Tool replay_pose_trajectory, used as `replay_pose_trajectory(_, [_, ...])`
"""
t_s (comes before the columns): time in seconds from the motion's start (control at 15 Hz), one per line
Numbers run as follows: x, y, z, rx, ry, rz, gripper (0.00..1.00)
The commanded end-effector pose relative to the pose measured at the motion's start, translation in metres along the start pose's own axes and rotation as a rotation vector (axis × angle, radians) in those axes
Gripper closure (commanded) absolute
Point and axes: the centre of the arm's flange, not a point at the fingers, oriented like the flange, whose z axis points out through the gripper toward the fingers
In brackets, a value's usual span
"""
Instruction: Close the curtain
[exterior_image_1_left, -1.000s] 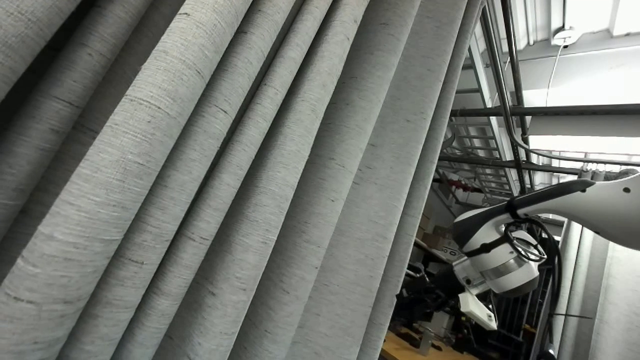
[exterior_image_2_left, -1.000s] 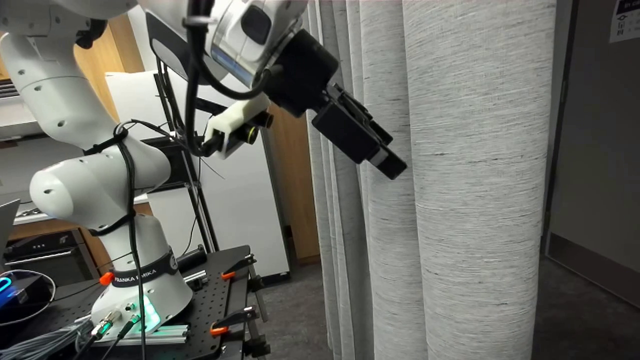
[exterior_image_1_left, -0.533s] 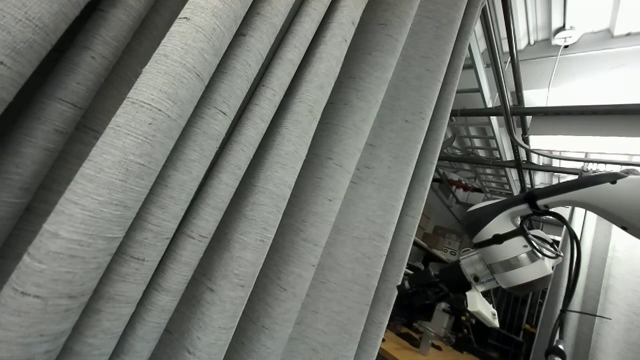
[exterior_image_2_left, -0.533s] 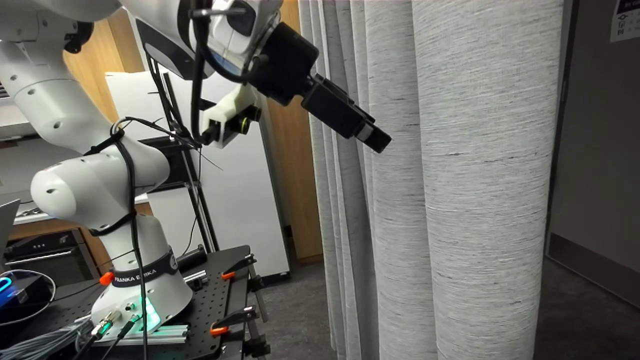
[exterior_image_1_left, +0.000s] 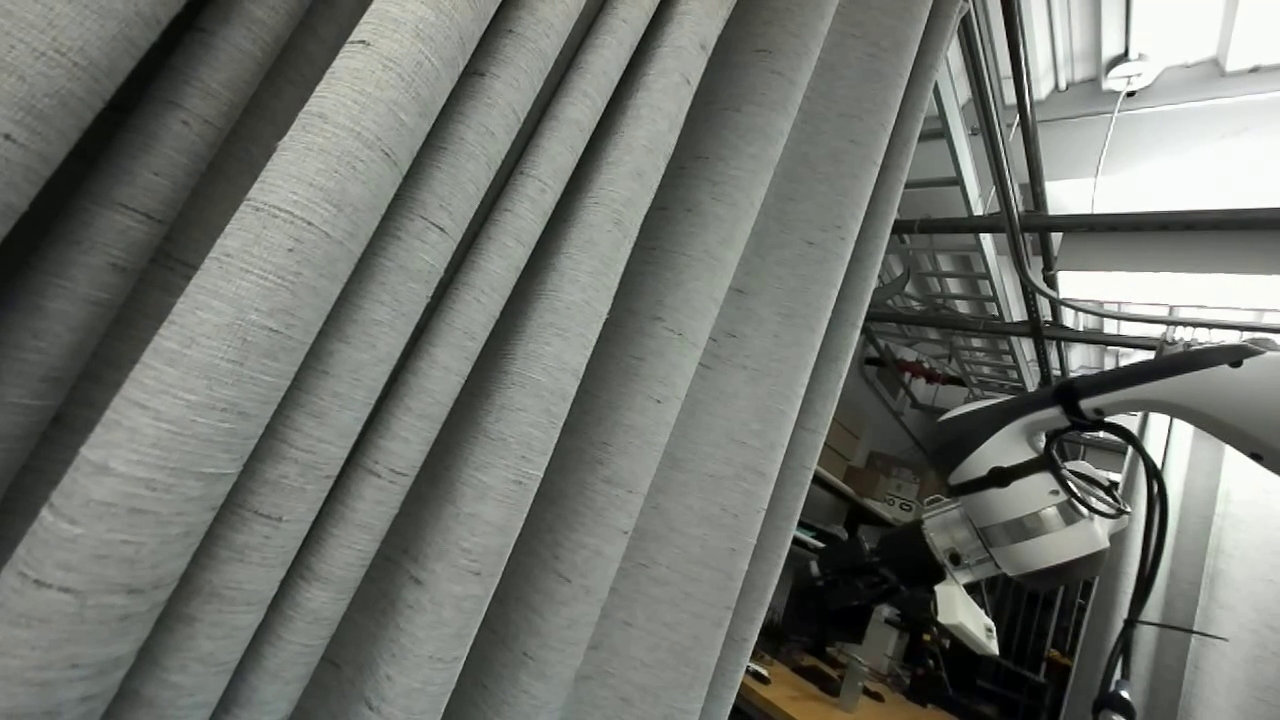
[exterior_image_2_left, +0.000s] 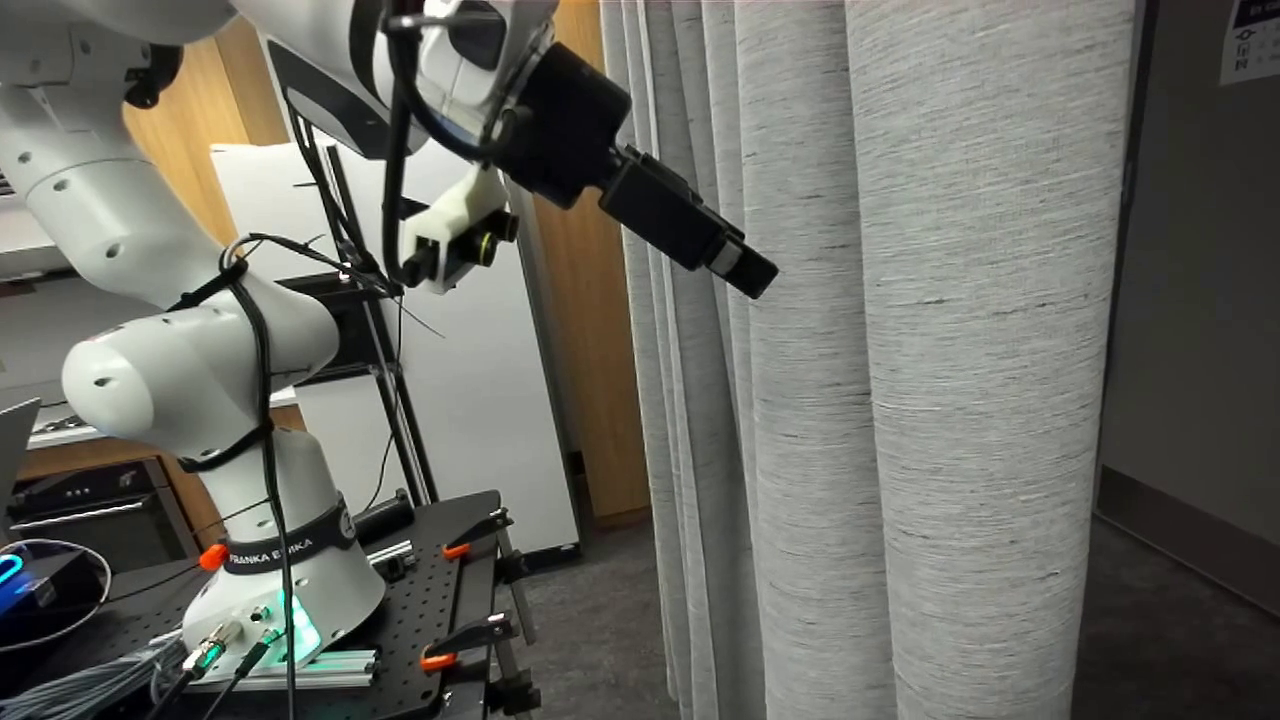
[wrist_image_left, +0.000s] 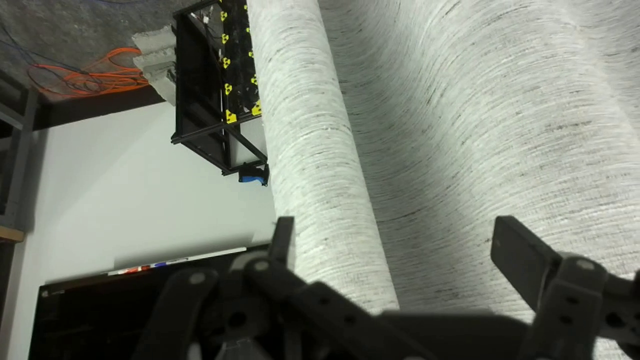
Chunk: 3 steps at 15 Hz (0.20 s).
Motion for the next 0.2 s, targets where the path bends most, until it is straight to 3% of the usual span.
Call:
replay_pose_trajectory(0.0, [-0.0001, 0.0001, -0.0001, 0.0, 0.0, 0.0, 0.0])
replay_pose_trajectory(0.13, [-0.0002, 0.0001, -0.0002, 0.0, 0.0, 0.0, 0.0])
